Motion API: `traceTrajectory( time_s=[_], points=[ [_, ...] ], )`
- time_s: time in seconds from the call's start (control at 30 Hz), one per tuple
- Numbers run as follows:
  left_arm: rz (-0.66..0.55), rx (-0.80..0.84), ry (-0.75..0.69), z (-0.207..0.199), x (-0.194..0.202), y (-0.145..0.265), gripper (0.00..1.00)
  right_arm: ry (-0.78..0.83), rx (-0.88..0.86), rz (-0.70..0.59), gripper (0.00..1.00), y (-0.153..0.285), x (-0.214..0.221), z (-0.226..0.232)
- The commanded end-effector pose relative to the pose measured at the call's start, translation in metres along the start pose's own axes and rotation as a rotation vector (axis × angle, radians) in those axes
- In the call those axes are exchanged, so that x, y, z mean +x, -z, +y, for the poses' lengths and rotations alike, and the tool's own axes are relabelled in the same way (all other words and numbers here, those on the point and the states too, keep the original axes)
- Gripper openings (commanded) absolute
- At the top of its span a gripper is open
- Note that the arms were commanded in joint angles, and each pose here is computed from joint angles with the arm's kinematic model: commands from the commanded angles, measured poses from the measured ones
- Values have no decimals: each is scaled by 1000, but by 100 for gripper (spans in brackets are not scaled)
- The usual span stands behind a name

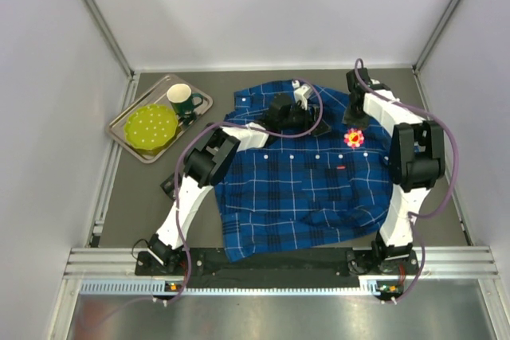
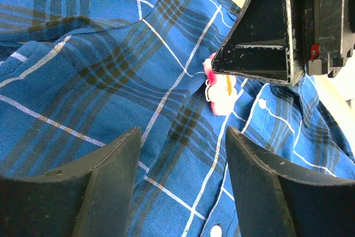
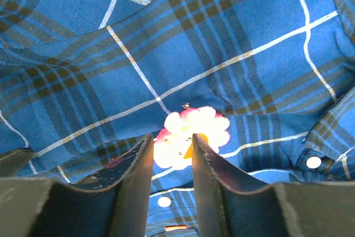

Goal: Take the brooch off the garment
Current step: Pick up the brooch from the flattened clothing.

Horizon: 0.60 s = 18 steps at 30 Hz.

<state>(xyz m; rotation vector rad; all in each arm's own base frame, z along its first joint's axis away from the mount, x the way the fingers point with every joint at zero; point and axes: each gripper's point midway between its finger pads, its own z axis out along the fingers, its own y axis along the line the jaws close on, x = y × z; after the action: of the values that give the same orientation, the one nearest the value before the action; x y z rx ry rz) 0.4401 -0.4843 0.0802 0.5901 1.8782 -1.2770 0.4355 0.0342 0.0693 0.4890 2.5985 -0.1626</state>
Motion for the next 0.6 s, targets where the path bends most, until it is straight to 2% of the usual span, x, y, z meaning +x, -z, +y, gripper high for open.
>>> traceTrajectory(
  time_s=[0.0,0.33,0.57],
  points=[
    [-92,47,-86,-34,-51,12,68,8,30,-29,29,8,-12,3],
    [-89,52,-94,-35,-51,12,72,6,28,3,26,-3,-4,10],
    [-89,53,-98,-35,-51,12,72,15,34,22,28,-9,1,13]
  ],
)
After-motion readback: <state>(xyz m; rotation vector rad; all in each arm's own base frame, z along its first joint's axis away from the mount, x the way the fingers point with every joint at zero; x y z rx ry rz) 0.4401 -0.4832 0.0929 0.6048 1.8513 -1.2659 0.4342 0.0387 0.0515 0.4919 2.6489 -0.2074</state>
